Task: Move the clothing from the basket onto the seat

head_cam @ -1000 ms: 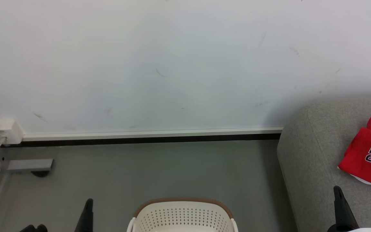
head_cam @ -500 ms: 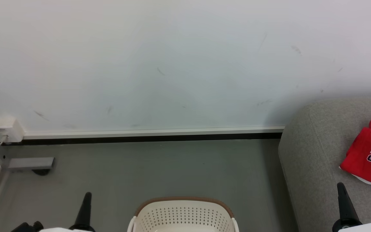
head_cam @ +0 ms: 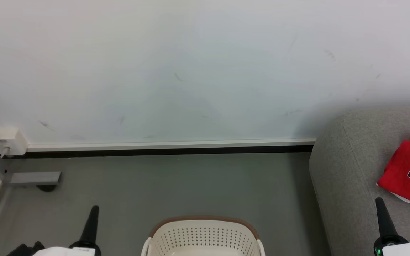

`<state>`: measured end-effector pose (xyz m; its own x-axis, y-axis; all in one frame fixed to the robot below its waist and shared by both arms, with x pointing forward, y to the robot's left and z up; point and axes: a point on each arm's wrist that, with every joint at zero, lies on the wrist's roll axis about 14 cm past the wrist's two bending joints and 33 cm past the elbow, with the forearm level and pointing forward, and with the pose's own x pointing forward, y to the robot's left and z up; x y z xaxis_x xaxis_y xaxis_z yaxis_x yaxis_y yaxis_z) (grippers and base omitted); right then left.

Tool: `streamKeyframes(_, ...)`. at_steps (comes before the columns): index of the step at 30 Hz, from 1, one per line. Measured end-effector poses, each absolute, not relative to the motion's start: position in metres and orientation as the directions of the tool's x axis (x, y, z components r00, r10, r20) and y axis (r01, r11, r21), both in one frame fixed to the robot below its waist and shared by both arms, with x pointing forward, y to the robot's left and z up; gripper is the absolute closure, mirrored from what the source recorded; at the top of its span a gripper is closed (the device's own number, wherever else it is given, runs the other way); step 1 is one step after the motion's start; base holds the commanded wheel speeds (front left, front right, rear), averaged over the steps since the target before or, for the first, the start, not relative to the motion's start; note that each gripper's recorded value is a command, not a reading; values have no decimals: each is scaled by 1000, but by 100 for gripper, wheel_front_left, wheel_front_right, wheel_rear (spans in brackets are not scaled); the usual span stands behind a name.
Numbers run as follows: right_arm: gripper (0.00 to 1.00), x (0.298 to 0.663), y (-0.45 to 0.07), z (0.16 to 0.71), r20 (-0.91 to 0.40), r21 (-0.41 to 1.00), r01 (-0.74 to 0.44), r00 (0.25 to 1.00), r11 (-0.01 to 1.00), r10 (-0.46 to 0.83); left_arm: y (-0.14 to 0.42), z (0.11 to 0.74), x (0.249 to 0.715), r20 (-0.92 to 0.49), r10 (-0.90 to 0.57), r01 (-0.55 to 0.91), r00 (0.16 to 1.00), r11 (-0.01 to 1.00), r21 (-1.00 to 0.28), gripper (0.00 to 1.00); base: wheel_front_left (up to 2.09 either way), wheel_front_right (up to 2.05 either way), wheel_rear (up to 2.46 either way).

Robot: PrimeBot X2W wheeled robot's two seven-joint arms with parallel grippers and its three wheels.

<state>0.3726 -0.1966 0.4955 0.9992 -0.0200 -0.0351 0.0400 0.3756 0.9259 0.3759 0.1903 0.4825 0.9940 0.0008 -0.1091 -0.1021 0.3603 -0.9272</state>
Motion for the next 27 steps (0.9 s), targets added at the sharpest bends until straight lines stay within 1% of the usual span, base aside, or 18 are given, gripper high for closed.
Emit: streamKeyframes(27,100,382,-198,502,-22,988,23,1000,150,-8,195,495,384,-58,-5,-56,998,145,-988,100,0,0,0)
